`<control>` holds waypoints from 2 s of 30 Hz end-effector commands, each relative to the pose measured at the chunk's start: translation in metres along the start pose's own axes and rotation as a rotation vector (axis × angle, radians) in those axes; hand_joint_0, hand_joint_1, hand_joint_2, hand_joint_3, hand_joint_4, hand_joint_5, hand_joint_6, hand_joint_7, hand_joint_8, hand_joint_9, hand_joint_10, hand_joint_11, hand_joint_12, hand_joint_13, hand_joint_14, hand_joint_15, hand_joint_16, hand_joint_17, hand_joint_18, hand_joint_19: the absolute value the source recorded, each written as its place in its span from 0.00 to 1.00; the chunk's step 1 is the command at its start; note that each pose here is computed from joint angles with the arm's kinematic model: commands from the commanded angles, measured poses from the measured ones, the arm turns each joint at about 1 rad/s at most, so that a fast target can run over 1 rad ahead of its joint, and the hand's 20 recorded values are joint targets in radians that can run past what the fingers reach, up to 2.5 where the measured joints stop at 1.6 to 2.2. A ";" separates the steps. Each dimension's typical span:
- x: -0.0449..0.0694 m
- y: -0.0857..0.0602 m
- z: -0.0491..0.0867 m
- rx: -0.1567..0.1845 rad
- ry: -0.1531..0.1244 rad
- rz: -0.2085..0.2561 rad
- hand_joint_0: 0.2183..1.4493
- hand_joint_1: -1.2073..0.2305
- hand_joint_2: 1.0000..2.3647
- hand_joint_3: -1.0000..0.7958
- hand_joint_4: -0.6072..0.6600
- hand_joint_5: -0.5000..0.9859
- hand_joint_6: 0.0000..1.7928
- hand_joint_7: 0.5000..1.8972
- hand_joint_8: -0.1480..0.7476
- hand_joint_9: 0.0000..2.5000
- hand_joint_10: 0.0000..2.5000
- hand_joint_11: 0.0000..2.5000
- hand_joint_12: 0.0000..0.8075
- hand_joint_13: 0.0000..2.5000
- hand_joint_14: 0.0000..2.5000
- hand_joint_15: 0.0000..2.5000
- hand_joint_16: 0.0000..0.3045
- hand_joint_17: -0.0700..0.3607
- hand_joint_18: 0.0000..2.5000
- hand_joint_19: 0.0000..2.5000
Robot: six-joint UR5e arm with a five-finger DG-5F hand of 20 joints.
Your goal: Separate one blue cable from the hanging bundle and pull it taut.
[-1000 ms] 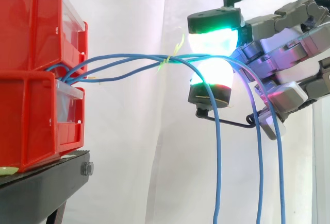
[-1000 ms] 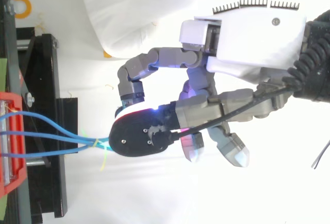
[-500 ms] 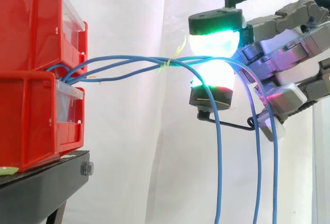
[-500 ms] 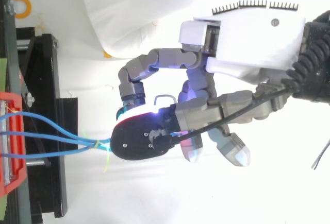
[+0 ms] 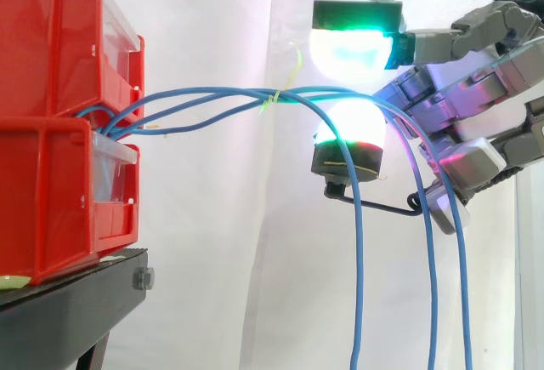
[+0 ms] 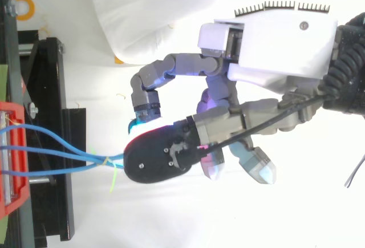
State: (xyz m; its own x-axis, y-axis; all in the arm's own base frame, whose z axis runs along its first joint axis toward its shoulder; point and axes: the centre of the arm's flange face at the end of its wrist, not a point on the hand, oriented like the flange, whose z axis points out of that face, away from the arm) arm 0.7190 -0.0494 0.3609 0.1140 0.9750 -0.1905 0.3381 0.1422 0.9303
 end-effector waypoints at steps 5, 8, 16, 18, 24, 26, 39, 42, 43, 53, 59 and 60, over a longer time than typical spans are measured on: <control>0.000 0.000 0.000 0.000 0.000 0.000 0.28 0.41 0.00 0.28 0.62 0.43 0.28 0.63 0.39 0.84 0.01 0.21 0.37 0.56 0.01 0.22 0.26 0.57 0.43 0.19; 0.000 0.000 0.000 0.000 0.000 0.000 0.26 0.41 0.00 0.28 0.63 0.43 0.28 0.63 0.39 0.84 0.01 0.20 0.38 0.57 0.01 0.22 0.26 0.58 0.43 0.19; 0.000 0.000 0.000 0.000 0.000 0.003 0.30 0.36 0.00 0.28 0.63 0.43 0.28 0.63 0.38 0.83 0.01 0.21 0.37 0.56 0.01 0.22 0.25 0.56 0.43 0.19; 0.000 0.000 0.000 0.000 0.000 0.003 0.31 0.34 0.00 0.28 0.63 0.43 0.28 0.62 0.38 0.83 0.01 0.21 0.36 0.56 0.01 0.23 0.25 0.56 0.43 0.19; 0.000 -0.001 0.000 0.002 0.000 0.002 0.35 0.43 0.00 0.28 0.63 0.43 0.28 0.61 0.33 0.85 0.01 0.21 0.35 0.57 0.01 0.23 0.25 0.55 0.43 0.19; 0.000 -0.001 0.000 0.002 0.000 0.002 0.35 0.45 0.00 0.28 0.64 0.43 0.28 0.61 0.32 0.85 0.01 0.21 0.35 0.57 0.01 0.23 0.25 0.55 0.43 0.19; 0.000 -0.002 0.000 0.003 0.000 0.002 0.32 0.46 0.00 0.28 0.62 0.43 0.28 0.62 0.32 0.85 0.01 0.21 0.35 0.57 0.01 0.23 0.25 0.56 0.43 0.20; 0.000 -0.002 0.000 0.003 0.000 0.002 0.31 0.40 0.00 0.28 0.62 0.43 0.28 0.62 0.33 0.85 0.01 0.21 0.35 0.57 0.01 0.23 0.25 0.56 0.43 0.19; 0.000 -0.002 0.000 0.003 0.000 0.002 0.32 0.38 0.00 0.28 0.63 0.43 0.28 0.61 0.33 0.85 0.01 0.21 0.35 0.57 0.01 0.22 0.25 0.56 0.43 0.19; 0.000 -0.002 0.000 0.003 0.000 0.002 0.37 0.43 0.01 0.33 0.63 0.43 0.28 0.60 0.24 0.87 0.01 0.20 0.33 0.58 0.01 0.22 0.25 0.55 0.44 0.20; 0.000 -0.002 0.000 0.005 0.000 0.001 0.36 0.46 0.00 0.31 0.63 0.43 0.28 0.60 0.23 0.87 0.01 0.19 0.33 0.58 0.01 0.22 0.25 0.56 0.44 0.20; 0.000 -0.001 -0.001 0.003 -0.001 0.002 0.36 0.46 0.00 0.31 0.62 0.43 0.28 0.60 0.24 0.87 0.01 0.19 0.33 0.58 0.01 0.22 0.25 0.56 0.44 0.20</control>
State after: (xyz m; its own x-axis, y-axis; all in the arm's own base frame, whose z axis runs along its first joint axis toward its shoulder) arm 0.7184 -0.0495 0.3589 0.1144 0.9753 -0.1888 0.3418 0.1398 0.9293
